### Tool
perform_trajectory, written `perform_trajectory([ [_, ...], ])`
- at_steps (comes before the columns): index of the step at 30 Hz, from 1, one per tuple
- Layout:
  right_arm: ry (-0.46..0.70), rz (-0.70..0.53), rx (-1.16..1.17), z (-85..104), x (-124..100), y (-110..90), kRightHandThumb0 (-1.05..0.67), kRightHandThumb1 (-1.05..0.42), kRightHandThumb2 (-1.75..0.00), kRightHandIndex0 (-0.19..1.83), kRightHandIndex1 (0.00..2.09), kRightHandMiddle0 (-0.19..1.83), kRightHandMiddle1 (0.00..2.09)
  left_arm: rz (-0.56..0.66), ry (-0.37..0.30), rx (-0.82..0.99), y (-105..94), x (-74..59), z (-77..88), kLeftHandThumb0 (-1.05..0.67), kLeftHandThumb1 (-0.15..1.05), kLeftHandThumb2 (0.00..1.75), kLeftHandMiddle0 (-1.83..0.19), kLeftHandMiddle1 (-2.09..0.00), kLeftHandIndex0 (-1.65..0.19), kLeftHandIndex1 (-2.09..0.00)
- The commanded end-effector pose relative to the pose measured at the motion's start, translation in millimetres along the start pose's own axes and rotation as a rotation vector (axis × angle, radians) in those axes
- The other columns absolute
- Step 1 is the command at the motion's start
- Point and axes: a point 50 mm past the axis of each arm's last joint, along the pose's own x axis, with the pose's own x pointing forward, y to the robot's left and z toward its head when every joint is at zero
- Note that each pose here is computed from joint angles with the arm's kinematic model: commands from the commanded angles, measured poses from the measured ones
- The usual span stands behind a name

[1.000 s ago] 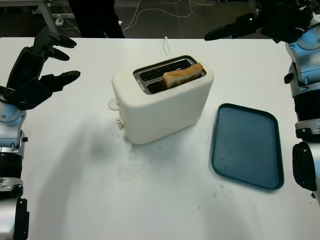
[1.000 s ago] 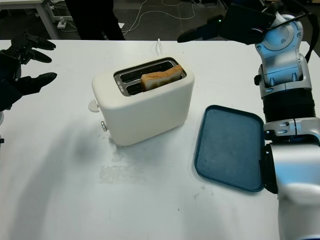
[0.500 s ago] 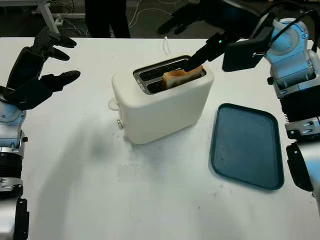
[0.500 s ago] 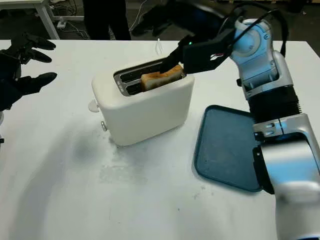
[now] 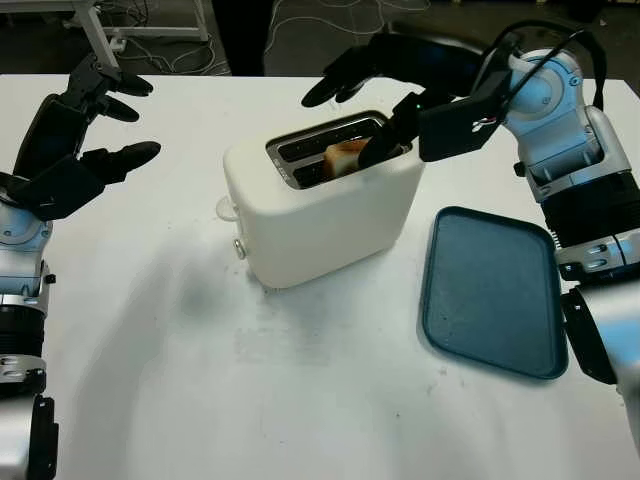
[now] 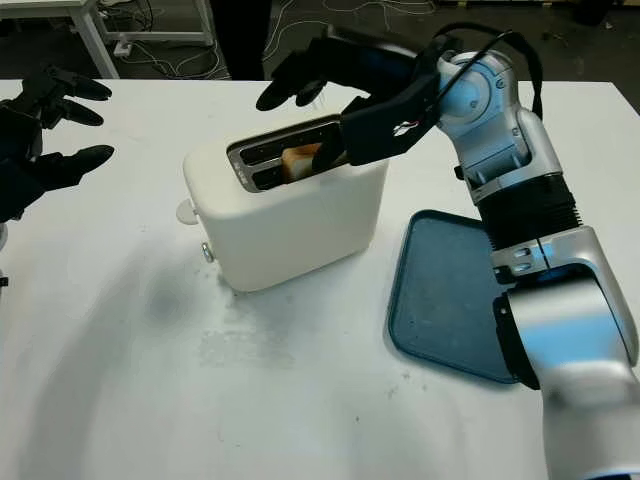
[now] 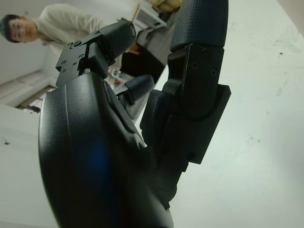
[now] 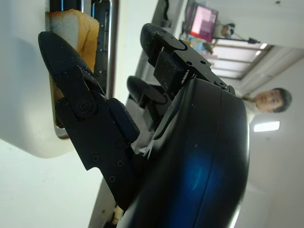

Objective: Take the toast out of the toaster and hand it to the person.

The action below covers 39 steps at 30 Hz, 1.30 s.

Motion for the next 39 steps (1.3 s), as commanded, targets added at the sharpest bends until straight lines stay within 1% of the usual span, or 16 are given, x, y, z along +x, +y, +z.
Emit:
perform_trajectory([
  [1,-0.007,0.004,-0.006,2.4,3,-1,-0.63,-0.62,0.0,0.46,0.73,0.74,0.02,0.003,-0.004,0.002,1.4,-0.1,0.6,-1.05,0.92,0.24,0.0,-1.44,0.0,-1.27],
  [3,0.004,0.005,-0.005,0.3,4,1,-0.61,-0.62,0.0,0.46,0.78,0.75,0.02,0.004,-0.007,0.002,1.2,-0.1,0.9,-1.05,0.92,0.24,0.0,-1.44,0.0,-1.27],
  [7,0.024,0.015,-0.012,-2.7,5,5,-0.53,-0.63,0.0,0.47,0.77,0.78,0.03,0.003,-0.007,-0.002,0.8,-0.3,0.7,-1.05,0.92,0.24,0.0,-1.44,0.0,-1.27],
  [11,0.032,0.024,-0.035,-4.5,5,9,-0.49,-0.63,0.0,0.55,0.66,0.81,0.04,0.008,-0.002,-0.01,0.6,-0.9,0.0,-1.05,0.92,0.22,0.0,-1.44,0.0,-1.27],
  [15,0.034,0.037,-0.097,-6.1,4,13,-0.5,-0.65,0.0,0.66,0.68,0.86,0.05,0.008,-0.01,-0.007,0.5,-1.3,0.3,-1.05,0.92,0.23,0.0,-1.43,0.0,-1.26],
  [19,0.042,0.053,-0.137,-8.6,3,17,-0.49,-0.65,0.0,0.71,0.79,0.89,0.06,0.008,-0.005,-0.007,0.5,-1.8,0.1,-1.05,0.92,0.24,0.0,-1.43,0.0,-1.26],
  [21,0.045,0.057,-0.158,-10.0,2,19,-0.47,-0.66,0.0,0.75,0.91,0.93,0.06,0.007,-0.005,-0.001,0.5,-1.9,-0.1,-1.05,0.92,0.25,0.0,-1.43,0.0,-1.26],
  [25,0.058,0.077,-0.23,-12.3,2,24,-0.45,-0.69,-0.01,0.78,0.97,0.97,0.08,0.011,0.0,-0.01,0.3,-2.0,-0.2,-1.05,0.92,0.23,0.0,-1.43,0.0,-1.26],
  [26,0.064,0.086,-0.232,-13.0,2,25,-0.44,-0.69,-0.01,0.79,1.02,0.98,0.08,0.01,0.001,-0.006,0.3,-2.2,-0.1,-1.05,0.92,0.24,0.0,-1.43,0.0,-1.26],
  [28,0.069,0.1,-0.218,-13.9,3,27,-0.41,-0.71,-0.01,0.83,1.06,1.06,0.11,0.01,0.002,0.0,0.4,-2.5,0.0,-1.05,0.92,0.24,0.0,-1.43,0.0,-1.25],
  [32,0.075,0.155,-0.214,-13.8,3,30,-0.46,-0.74,-0.01,0.88,1.13,1.16,0.13,0.008,0.0,-0.012,0.5,-2.6,0.0,-1.05,0.92,0.23,0.0,-1.43,0.0,-1.25],
  [33,0.078,0.17,-0.216,-14.1,4,31,-0.47,-0.74,0.0,0.9,1.26,1.19,0.12,0.008,-0.003,-0.012,0.5,-2.7,0.0,-1.05,0.92,0.23,0.0,-1.43,0.0,-1.25],
  [35,0.086,0.214,-0.243,-14.4,4,33,-0.51,-0.74,-0.01,0.94,1.38,1.24,0.11,0.009,-0.004,-0.005,0.4,-2.7,0.3,-1.05,0.92,0.23,0.0,-1.43,0.0,-1.26],
  [39,0.113,0.268,-0.351,-14.9,4,38,-0.6,-0.8,-0.02,1.04,1.41,1.28,0.12,0.006,-0.006,-0.003,0.6,-2.7,0.9,-1.05,0.92,0.23,0.0,-1.43,0.0,-1.27],
])
